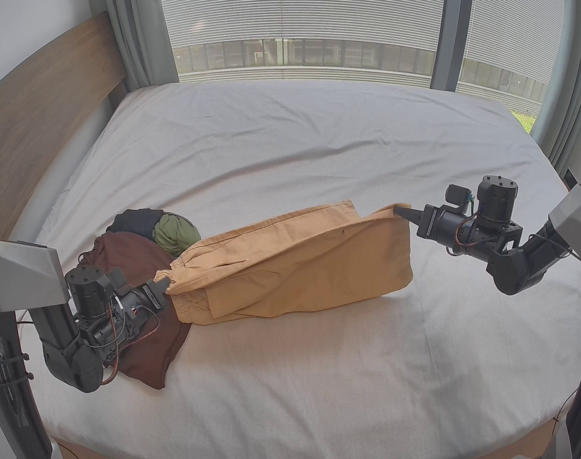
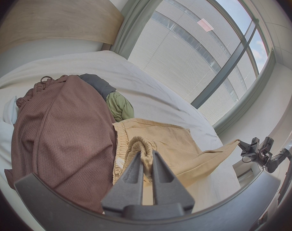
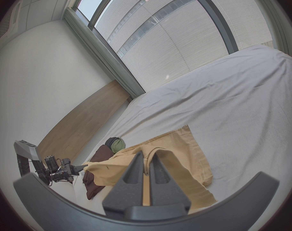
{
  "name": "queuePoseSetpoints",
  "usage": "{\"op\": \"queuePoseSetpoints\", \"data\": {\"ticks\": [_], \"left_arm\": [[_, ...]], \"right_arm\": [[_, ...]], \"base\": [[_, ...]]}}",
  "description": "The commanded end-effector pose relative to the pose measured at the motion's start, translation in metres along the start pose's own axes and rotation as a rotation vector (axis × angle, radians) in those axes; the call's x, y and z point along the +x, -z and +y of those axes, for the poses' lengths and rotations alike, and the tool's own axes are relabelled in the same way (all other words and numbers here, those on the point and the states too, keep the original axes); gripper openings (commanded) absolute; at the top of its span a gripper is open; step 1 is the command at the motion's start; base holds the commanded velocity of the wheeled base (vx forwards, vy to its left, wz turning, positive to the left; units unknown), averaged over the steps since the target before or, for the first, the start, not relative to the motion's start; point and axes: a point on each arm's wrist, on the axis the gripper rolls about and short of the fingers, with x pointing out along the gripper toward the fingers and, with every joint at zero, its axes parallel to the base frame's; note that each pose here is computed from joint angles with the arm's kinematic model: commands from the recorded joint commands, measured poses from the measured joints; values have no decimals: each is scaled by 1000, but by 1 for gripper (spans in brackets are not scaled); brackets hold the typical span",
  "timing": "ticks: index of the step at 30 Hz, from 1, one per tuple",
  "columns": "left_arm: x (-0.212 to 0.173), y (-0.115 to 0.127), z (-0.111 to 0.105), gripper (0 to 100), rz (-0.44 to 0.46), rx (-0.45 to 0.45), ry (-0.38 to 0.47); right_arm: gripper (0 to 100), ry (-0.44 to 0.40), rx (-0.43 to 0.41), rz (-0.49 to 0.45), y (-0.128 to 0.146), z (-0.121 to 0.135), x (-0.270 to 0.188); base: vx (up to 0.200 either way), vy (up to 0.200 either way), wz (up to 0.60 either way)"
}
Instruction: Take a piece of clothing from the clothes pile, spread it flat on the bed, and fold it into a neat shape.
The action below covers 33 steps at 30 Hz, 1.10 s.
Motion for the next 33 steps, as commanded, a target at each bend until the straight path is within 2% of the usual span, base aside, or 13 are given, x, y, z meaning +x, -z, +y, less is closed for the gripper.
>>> {"op": "queuePoseSetpoints", "data": {"ticks": [1,19,33], "left_arm": [[1,1,0,0,0,-3,-1],[12,-4,3,0,-46,-22,-25],[22,-1,7,0,-57,-24,-44]], "right_arm": [[0,-7,-5,-6,-4,-2,11],[0,-9,-15,-26,-9,-18,43],[0,-2,-14,-24,5,-31,65]], "base": [[0,0,0],[0,0,0],[0,0,0]]}}
